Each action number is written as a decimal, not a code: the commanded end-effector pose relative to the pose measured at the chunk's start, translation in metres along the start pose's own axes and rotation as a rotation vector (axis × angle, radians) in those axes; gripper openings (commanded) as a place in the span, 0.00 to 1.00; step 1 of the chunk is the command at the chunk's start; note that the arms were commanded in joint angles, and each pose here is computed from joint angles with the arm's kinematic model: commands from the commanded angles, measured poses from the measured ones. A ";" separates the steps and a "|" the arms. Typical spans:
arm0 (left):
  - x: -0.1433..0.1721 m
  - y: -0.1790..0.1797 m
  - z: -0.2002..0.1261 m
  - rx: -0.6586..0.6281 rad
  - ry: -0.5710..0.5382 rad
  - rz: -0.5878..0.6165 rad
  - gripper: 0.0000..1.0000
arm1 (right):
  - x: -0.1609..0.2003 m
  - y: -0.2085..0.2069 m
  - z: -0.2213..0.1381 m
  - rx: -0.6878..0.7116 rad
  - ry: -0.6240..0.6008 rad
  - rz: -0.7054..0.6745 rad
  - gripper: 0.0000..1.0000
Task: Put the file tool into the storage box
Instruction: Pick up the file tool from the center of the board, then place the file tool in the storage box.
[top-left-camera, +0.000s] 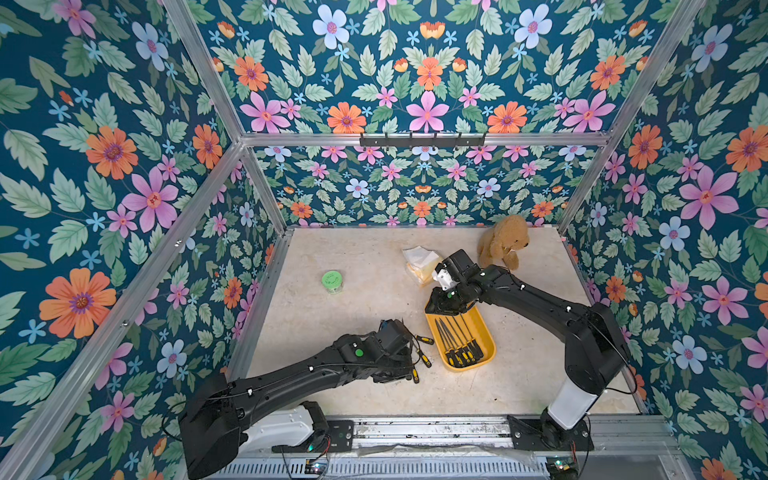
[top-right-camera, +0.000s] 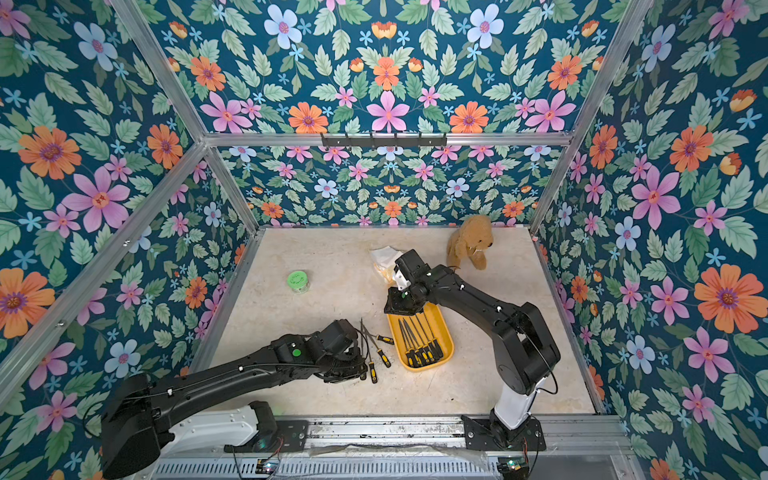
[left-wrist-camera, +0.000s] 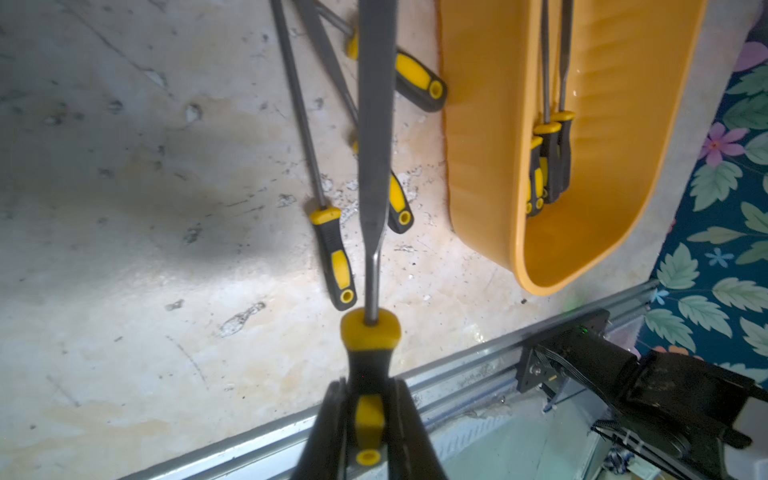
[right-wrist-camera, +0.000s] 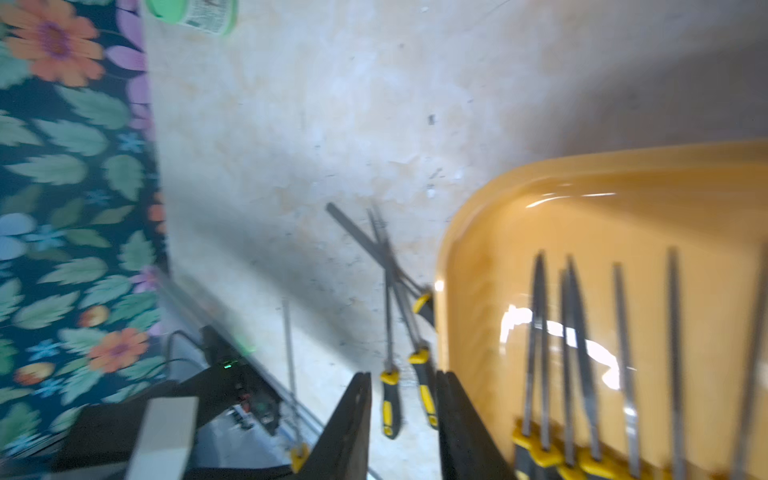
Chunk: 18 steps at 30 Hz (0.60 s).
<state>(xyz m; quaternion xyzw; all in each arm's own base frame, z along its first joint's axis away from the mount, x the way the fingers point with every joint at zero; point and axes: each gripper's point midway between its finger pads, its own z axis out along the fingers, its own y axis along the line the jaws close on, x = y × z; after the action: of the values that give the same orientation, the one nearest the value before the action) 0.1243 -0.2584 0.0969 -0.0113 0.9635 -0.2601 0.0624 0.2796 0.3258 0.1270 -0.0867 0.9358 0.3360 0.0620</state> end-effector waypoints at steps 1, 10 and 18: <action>0.000 -0.010 0.001 0.035 0.016 0.050 0.00 | -0.004 0.046 0.000 -0.240 -0.002 0.027 0.33; -0.003 -0.017 0.004 0.058 0.011 0.057 0.00 | 0.022 0.049 0.011 -0.274 0.057 0.033 0.33; -0.004 -0.021 0.002 0.078 0.005 0.061 0.00 | 0.034 0.034 0.029 -0.211 0.102 0.055 0.31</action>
<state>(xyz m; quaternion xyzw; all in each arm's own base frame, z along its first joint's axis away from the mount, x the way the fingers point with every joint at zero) 0.1253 -0.2730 0.1005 0.0108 0.9576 -0.2819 0.0586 0.2410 0.3649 0.1233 -0.0828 0.8973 0.4336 -0.0040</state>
